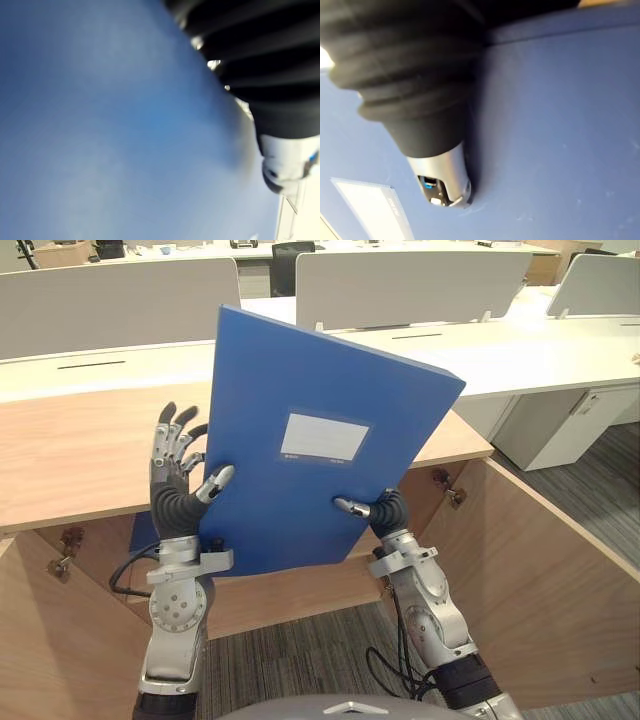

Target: Walk over to the cabinet, pick up the folder, carry it to the office cabinet, place the folder inside the office cabinet, then close the office cabinet door

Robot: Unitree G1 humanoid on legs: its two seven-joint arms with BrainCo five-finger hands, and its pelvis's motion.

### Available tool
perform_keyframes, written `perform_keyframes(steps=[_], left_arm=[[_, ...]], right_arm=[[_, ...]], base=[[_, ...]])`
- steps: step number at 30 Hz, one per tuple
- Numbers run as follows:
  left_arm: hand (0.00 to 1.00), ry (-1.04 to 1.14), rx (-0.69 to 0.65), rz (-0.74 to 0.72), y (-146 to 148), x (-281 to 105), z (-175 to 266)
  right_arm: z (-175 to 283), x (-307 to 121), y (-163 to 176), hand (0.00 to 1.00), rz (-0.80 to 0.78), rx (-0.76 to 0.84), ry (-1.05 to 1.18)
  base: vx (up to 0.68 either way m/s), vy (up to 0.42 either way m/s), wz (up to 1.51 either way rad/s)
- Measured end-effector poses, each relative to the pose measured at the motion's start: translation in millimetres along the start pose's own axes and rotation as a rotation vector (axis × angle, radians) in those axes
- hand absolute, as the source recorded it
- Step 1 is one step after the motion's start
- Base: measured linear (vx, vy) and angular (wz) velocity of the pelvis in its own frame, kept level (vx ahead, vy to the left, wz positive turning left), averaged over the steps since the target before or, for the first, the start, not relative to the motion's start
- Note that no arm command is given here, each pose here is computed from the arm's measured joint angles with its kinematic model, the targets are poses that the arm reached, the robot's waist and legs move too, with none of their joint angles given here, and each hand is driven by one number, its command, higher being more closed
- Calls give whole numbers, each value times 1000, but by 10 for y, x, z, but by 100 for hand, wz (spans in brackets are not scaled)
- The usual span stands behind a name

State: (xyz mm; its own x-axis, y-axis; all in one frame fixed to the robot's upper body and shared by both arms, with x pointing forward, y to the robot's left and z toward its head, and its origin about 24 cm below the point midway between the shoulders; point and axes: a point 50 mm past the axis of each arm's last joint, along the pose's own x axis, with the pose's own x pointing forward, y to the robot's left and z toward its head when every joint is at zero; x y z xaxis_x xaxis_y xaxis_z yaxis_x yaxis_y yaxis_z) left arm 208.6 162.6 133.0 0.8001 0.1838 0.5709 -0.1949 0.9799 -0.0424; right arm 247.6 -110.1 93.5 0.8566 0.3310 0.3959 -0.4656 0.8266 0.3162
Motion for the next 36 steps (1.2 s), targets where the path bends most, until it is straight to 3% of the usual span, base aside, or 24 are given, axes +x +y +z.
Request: perform_keyframes(steps=[10,16,20,28,36], left_arm=[[0,139,118,299,639,-258,-174],[0,233,103,456,897,-483,-275],[0,347,120,465,937,-677,-420],[0,863,120,402,933,-1482,-1075],[0,1254,127,341,902,-2183,-1415]], right_arm=[[348,57,25,100,-62,33,-220],[465,35,-42,100,-104,-1,-276],[484,30,-57,100,-110,-9,-282],[404,-31,-22,100,-106,-77,-227],[202,4,274,100,16,-89,-138]], base=[[-15,-11,10],[-3,-7,8],[-3,-13,13],[4,-10,10],[0,0,0]])
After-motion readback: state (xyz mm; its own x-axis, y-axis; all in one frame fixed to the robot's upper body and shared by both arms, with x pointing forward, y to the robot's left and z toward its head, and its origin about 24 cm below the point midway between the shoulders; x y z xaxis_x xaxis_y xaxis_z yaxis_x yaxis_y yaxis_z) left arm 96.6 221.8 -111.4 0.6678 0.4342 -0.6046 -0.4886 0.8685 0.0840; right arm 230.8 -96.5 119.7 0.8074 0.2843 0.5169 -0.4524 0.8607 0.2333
